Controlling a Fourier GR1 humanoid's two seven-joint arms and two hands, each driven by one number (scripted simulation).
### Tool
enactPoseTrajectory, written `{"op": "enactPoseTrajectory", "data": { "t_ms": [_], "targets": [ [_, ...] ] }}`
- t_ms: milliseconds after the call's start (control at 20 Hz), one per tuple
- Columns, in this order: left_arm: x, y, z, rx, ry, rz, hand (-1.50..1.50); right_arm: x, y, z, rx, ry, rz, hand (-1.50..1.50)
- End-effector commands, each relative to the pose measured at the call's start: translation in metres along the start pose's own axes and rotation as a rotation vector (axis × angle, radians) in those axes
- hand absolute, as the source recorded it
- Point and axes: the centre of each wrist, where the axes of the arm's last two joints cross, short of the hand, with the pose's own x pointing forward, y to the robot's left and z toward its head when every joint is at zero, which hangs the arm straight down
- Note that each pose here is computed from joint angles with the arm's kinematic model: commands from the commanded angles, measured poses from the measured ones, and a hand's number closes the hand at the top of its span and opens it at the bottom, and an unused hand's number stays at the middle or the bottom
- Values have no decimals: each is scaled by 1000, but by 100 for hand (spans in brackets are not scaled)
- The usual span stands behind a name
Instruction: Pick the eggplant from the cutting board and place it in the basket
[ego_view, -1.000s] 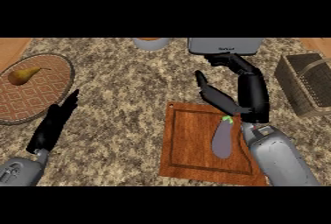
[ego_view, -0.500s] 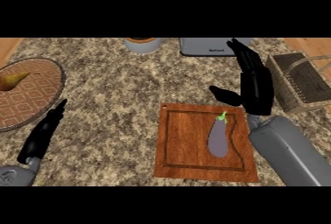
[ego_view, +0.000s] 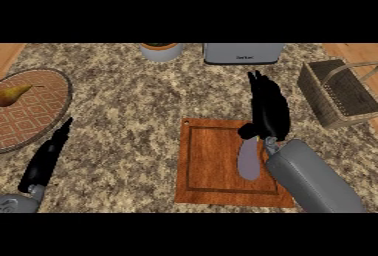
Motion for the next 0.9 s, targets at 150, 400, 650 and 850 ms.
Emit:
{"op": "enactPoseTrajectory", "data": {
  "t_ms": [150, 400, 650, 850],
  "targets": [
    [0, -7, 2, -2, -11, 2, 0, 112, -8, 42, 151, 93, 197, -150],
    [-7, -11, 7, -3, -10, 7, 0, 157, -38, 69, 168, 195, 277, -150],
    [-13, -27, 16, -4, -8, 25, 0, 155, -52, 76, 163, 257, 306, -150],
    [0, -17, 13, 10, -26, 29, 0, 151, -65, 73, 150, 279, 270, -150]
  ]
}}
